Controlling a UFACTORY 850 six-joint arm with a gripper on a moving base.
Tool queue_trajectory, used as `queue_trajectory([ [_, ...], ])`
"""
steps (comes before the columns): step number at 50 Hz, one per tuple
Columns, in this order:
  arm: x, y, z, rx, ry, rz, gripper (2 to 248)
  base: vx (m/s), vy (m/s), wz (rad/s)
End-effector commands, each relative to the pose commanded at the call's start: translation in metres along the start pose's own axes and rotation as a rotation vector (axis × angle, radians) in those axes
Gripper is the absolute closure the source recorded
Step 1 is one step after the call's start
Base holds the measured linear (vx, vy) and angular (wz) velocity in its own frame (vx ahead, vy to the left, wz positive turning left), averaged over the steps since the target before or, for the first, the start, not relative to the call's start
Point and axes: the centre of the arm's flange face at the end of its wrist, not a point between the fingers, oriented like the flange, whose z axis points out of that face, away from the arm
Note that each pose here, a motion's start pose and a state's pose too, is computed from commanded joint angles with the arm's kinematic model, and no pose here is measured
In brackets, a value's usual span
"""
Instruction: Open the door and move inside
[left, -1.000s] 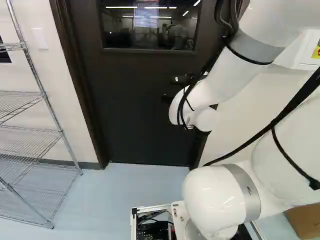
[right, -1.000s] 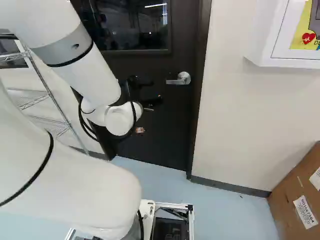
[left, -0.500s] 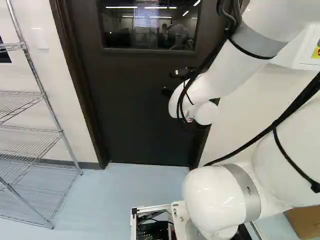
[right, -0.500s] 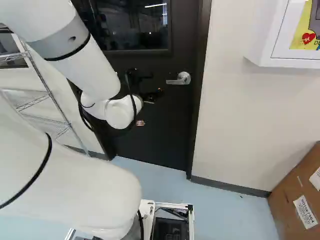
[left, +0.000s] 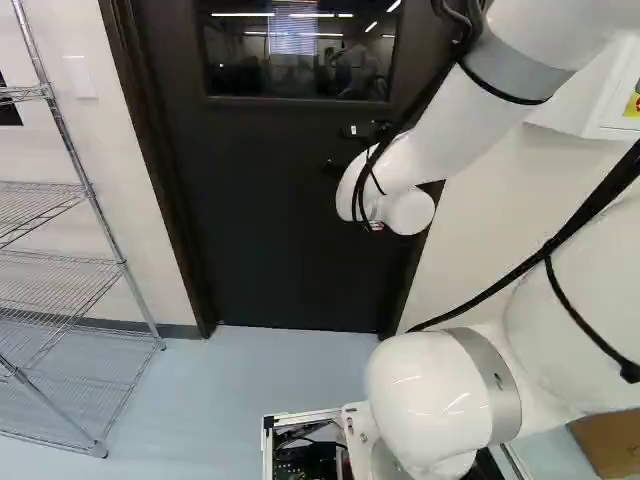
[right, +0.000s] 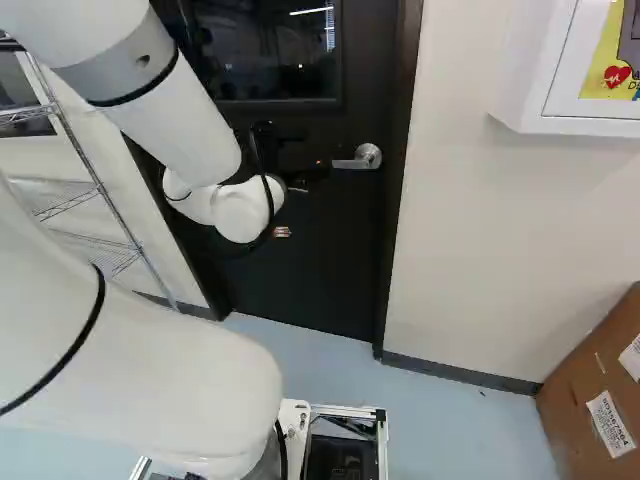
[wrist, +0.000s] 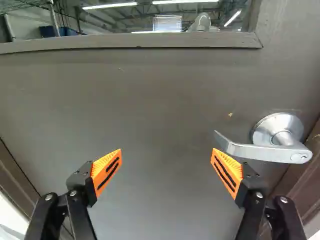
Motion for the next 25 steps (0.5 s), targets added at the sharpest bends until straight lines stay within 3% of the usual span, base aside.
queue_trajectory([
  [25,0.024,0.009,0.014,-0.023,0.016,0.002,3,0.0,0.0,0.0],
])
